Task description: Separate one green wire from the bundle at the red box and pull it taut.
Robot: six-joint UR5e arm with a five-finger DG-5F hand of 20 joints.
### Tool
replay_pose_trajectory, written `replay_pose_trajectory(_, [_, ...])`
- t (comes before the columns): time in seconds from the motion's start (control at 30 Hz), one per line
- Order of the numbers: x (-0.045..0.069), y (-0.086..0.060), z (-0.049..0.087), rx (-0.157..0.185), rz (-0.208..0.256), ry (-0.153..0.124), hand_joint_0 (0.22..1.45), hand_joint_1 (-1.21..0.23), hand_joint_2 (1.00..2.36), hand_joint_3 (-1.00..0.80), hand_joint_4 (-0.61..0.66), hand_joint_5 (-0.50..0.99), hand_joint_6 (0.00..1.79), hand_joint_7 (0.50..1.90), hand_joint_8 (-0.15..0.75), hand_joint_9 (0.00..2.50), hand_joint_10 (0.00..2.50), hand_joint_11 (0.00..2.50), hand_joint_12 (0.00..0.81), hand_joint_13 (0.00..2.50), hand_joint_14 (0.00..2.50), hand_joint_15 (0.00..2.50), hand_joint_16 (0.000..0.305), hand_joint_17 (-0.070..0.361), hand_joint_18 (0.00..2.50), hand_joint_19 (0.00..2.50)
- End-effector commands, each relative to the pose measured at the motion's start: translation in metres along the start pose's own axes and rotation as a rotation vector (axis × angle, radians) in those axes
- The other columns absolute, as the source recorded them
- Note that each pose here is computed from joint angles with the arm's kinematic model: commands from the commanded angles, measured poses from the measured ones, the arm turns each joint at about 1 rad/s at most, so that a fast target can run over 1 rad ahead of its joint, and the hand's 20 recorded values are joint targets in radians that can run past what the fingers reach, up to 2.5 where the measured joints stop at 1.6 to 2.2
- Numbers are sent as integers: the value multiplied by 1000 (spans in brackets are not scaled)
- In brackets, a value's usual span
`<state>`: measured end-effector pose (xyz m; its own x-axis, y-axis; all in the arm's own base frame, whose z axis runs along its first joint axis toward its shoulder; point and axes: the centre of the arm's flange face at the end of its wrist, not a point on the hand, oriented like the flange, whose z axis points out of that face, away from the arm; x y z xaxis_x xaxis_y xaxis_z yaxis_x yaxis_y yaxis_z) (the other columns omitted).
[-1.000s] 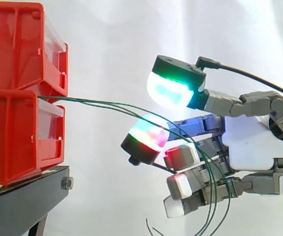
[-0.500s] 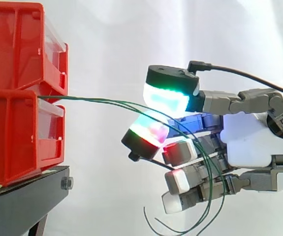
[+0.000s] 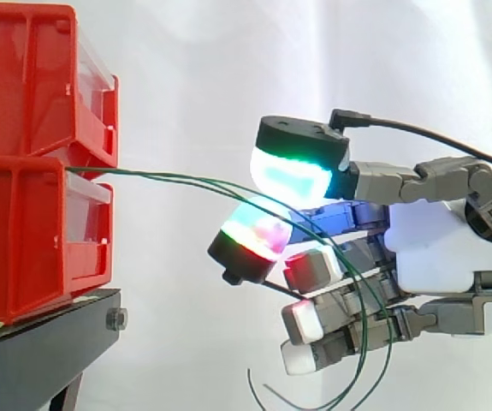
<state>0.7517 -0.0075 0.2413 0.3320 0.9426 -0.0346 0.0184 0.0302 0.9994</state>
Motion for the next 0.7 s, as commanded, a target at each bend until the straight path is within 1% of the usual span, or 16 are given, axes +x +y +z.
replay_pose_trajectory(0.0, [1,0,0,2,7,1,570,-570,1005,-449,102,-169,877,947,275,1148,26,1070,353,867,25,709,58,129,607,726])
replay_pose_trajectory(0.13, [-2,0,0,6,20,-2,555,-560,1001,-487,107,-167,868,954,287,1160,26,1083,360,882,26,706,58,131,612,724])
replay_pose_trajectory(0.23, [-1,0,-1,11,23,0,554,-560,1001,-487,109,-167,862,968,284,1163,27,1075,361,885,27,707,58,132,616,733])
replay_pose_trajectory(0.33, [-2,-2,-1,13,26,-1,560,-594,1003,-472,108,-167,861,972,280,1164,27,1078,361,886,26,709,58,132,617,725])
replay_pose_trajectory(0.37, [-1,0,-1,11,27,0,573,-617,1005,-442,104,-166,859,981,281,1163,26,1081,358,884,27,710,58,131,615,726])
replay_pose_trajectory(0.43, [-1,-2,-1,13,26,0,612,-640,1014,-362,101,-165,869,995,276,1169,27,1077,353,882,26,696,57,128,614,721])
replay_pose_trajectory(0.53, [-1,0,-1,12,27,0,623,-660,1019,-292,96,-165,878,1009,277,1162,27,1079,351,875,27,699,56,127,617,713])
replay_pose_trajectory(0.63, [2,-1,-2,13,26,3,626,-681,1023,-254,87,-166,887,1003,279,1159,27,1087,348,871,27,701,56,127,619,710])
replay_pose_trajectory(0.67, [1,-2,-2,13,26,2,625,-687,1023,-234,82,-165,893,990,282,1159,28,1093,349,872,25,691,56,127,619,711])
